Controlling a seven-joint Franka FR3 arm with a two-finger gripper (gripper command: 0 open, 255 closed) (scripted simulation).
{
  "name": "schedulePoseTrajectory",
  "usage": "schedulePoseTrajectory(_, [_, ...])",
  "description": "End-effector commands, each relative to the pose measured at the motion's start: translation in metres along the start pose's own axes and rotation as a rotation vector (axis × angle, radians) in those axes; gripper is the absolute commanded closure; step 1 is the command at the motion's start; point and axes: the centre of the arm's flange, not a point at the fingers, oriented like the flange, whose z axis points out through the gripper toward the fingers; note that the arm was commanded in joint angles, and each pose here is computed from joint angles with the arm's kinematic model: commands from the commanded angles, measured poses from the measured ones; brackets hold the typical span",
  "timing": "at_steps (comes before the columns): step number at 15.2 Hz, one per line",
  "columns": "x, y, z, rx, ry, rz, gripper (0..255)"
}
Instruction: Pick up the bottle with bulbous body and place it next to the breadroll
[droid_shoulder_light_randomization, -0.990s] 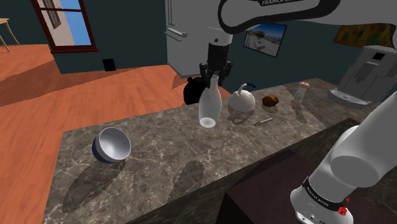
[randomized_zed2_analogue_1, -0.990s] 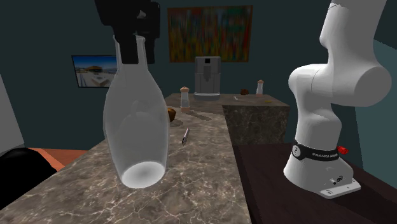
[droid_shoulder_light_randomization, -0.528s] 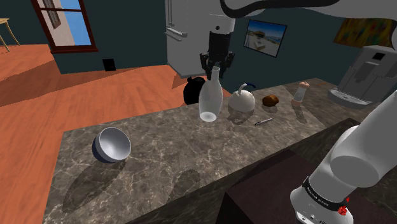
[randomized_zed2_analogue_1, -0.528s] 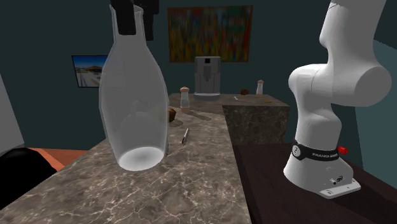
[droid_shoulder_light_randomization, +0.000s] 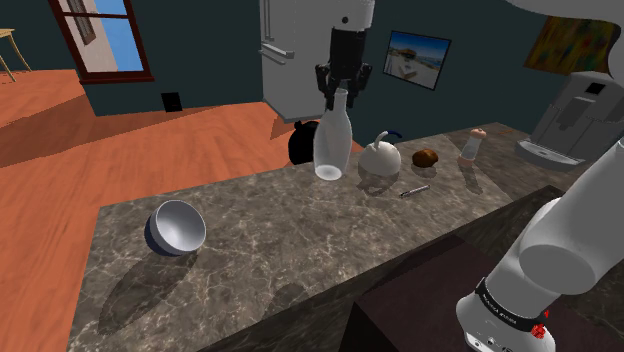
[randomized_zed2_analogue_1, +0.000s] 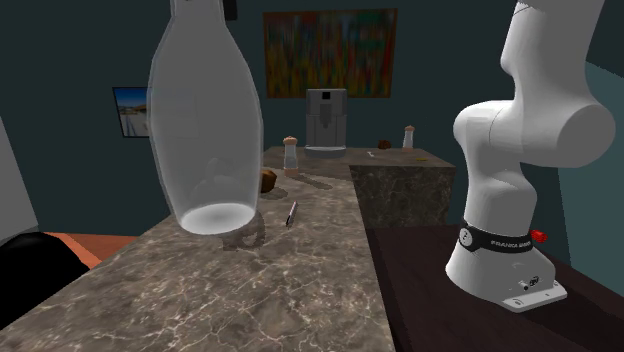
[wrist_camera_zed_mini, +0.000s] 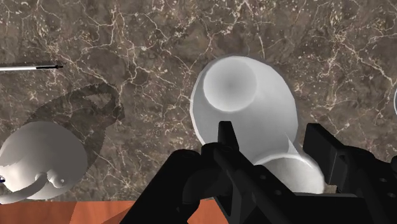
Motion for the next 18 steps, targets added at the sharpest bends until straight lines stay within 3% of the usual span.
schedulePoseTrajectory(1, [-0.001,0.001,-0.012,0.000,0.000,0.000,255])
schedulePoseTrajectory(18, [0.000,0.003,-0.101,0.000,0.000,0.000,255])
